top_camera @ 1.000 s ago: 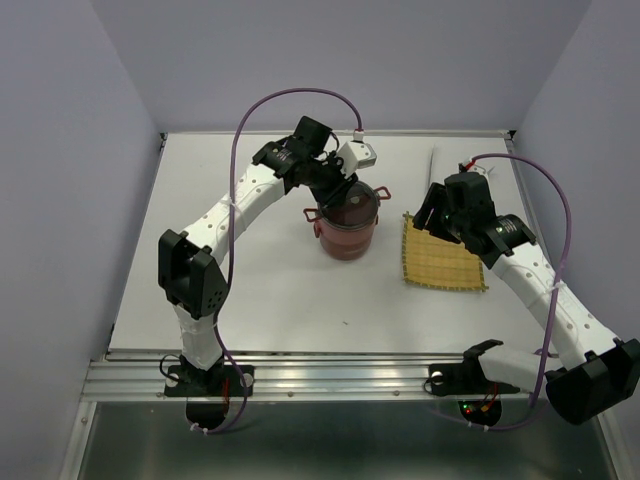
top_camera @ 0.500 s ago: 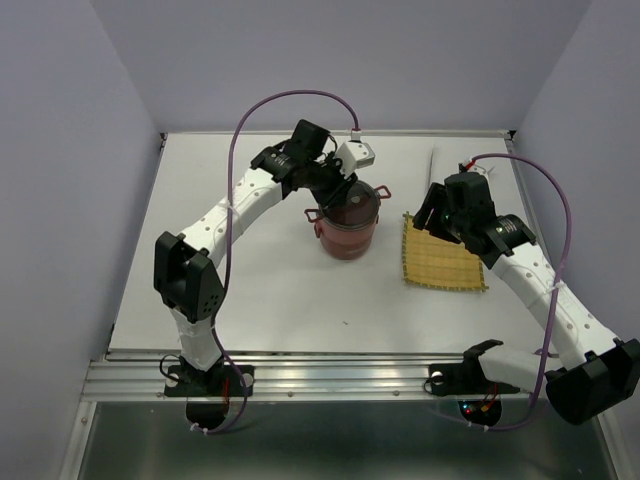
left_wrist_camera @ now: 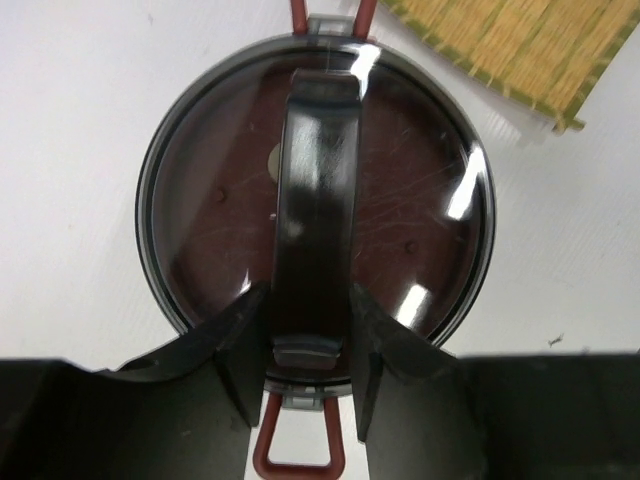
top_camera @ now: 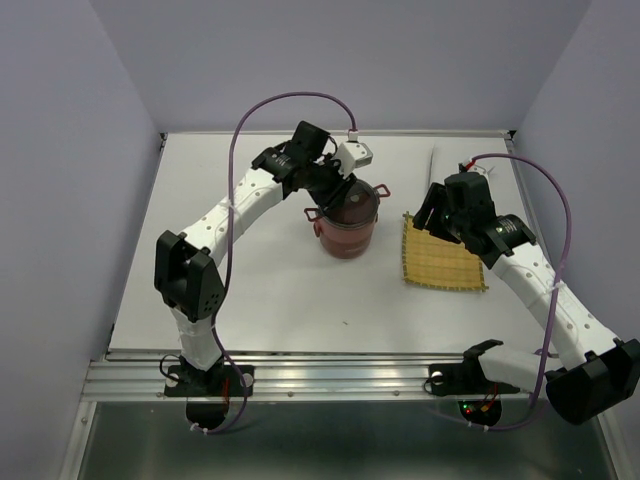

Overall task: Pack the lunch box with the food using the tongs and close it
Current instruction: Place the box lid in the packing box.

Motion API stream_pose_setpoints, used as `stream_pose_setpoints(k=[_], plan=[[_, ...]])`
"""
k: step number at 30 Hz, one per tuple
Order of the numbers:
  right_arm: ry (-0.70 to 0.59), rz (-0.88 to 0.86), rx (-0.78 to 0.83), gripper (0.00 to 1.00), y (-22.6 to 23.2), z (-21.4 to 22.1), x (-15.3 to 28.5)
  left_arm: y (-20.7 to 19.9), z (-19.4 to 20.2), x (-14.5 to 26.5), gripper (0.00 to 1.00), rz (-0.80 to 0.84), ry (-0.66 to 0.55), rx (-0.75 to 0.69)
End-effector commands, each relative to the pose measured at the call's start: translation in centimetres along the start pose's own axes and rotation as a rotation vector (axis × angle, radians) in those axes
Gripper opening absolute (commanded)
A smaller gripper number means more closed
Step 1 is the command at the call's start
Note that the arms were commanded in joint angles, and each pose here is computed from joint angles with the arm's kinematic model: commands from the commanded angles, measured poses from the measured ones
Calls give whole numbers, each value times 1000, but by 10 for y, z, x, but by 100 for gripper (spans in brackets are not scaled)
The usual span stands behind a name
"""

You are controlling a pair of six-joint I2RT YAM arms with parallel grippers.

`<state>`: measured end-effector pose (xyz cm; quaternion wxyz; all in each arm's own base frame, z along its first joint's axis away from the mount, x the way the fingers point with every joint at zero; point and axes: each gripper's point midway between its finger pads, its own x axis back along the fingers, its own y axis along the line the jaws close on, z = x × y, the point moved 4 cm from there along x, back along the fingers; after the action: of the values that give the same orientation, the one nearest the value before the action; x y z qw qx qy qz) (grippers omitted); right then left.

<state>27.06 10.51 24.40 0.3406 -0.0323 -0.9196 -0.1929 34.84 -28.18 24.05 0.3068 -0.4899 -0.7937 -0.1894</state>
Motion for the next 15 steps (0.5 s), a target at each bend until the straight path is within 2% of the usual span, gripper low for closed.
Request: stream_pose_setpoints(k=[1,5,8,15], plan=[[-37,-17,-5,64,2,-7,7,10,38,-3,47,-46,157,73],[-41,-21,-8,65,3,-9,8,12,28,1,52,-55,129,64],[-41,-24,-8,65,4,-9,8,13,20,5,81,-65,108,59],[-30,-64,3,65,14,-13,6,13,-8,30,87,-99,7,35]])
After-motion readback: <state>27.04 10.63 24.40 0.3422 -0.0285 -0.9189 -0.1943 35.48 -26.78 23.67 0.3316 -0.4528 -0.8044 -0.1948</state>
